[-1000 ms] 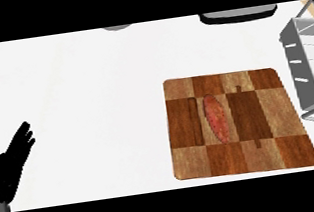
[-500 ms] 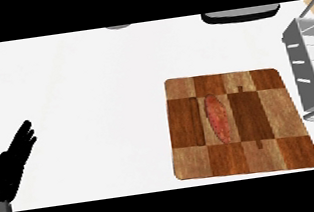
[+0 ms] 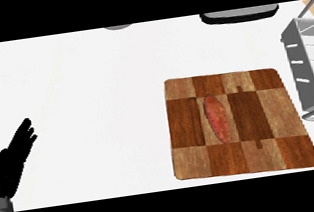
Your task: Pick the pear from the cutting board and place it in the tiered basket
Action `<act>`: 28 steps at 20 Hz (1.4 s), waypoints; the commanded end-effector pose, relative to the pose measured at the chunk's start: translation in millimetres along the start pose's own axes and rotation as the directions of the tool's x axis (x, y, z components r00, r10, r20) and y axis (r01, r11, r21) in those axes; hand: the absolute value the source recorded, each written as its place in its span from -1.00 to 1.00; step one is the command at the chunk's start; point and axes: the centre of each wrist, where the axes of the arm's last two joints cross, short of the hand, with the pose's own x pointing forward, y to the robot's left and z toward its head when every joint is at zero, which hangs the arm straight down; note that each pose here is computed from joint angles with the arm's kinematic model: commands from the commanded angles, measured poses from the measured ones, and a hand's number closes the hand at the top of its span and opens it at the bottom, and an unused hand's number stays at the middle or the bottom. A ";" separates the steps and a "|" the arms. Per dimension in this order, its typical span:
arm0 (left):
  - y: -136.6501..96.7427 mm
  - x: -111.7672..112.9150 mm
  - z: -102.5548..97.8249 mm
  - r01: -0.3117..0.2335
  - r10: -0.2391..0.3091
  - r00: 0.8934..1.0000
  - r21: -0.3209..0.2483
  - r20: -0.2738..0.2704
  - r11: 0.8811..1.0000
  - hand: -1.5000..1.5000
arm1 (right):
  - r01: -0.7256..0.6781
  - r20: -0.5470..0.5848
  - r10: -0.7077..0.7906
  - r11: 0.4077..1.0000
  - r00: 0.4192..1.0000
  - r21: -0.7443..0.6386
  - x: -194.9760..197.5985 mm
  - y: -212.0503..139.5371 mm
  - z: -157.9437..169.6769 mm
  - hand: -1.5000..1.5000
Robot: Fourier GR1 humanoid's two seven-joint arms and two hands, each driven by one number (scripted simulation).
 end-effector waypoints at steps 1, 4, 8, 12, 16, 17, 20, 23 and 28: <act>16.1 -5.6 15.0 0.001 -0.001 1.000 0.012 -0.023 1.000 0.00 | -0.066 0.058 0.063 0.997 0.996 0.043 -18.5 3.2 2.7 1.00; -8.0 12.4 8.9 0.003 -0.003 1.000 -0.010 0.002 1.000 0.00 | -0.110 0.049 0.106 0.991 0.993 0.079 -8.7 2.6 -17.8 1.00; 11.2 3.7 5.8 -0.003 0.003 1.000 -0.002 -0.009 1.000 0.00 | -0.062 -0.033 0.072 0.973 0.997 0.222 -6.6 13.4 -21.8 1.00; 1.5 -1.1 1.7 -0.009 0.009 1.000 0.011 -0.005 1.000 0.00 | -0.041 -0.144 0.117 0.894 0.983 0.447 -31.7 33.6 -16.1 -1.00; -1.6 -16.1 5.0 -0.003 0.003 1.000 0.001 -0.002 1.000 0.00 | -0.004 -0.269 0.147 0.884 0.952 0.468 -50.8 51.8 -9.4 -1.00; 2.0 15.8 1.2 0.017 -0.017 1.000 0.015 0.004 1.000 0.00 | 0.041 -0.320 0.120 0.890 0.940 0.454 -52.9 52.9 -10.9 -1.00; 17.9 2.4 0.5 -0.001 0.001 1.000 -0.005 -0.006 1.000 0.00 | 0.128 -0.328 0.008 0.911 0.945 0.392 -34.8 47.4 -21.5 -1.00; -13.8 -10.0 20.4 -0.007 0.007 1.000 0.002 -0.017 1.000 0.00 | 0.151 -0.307 -0.049 0.936 0.950 0.318 -64.5 43.6 -8.8 -1.00; 7.7 0.5 7.5 0.004 -0.004 1.000 0.000 -0.018 1.000 0.00 | 0.333 -0.378 -0.295 0.942 0.878 0.038 -69.1 -23.3 -29.3 -1.00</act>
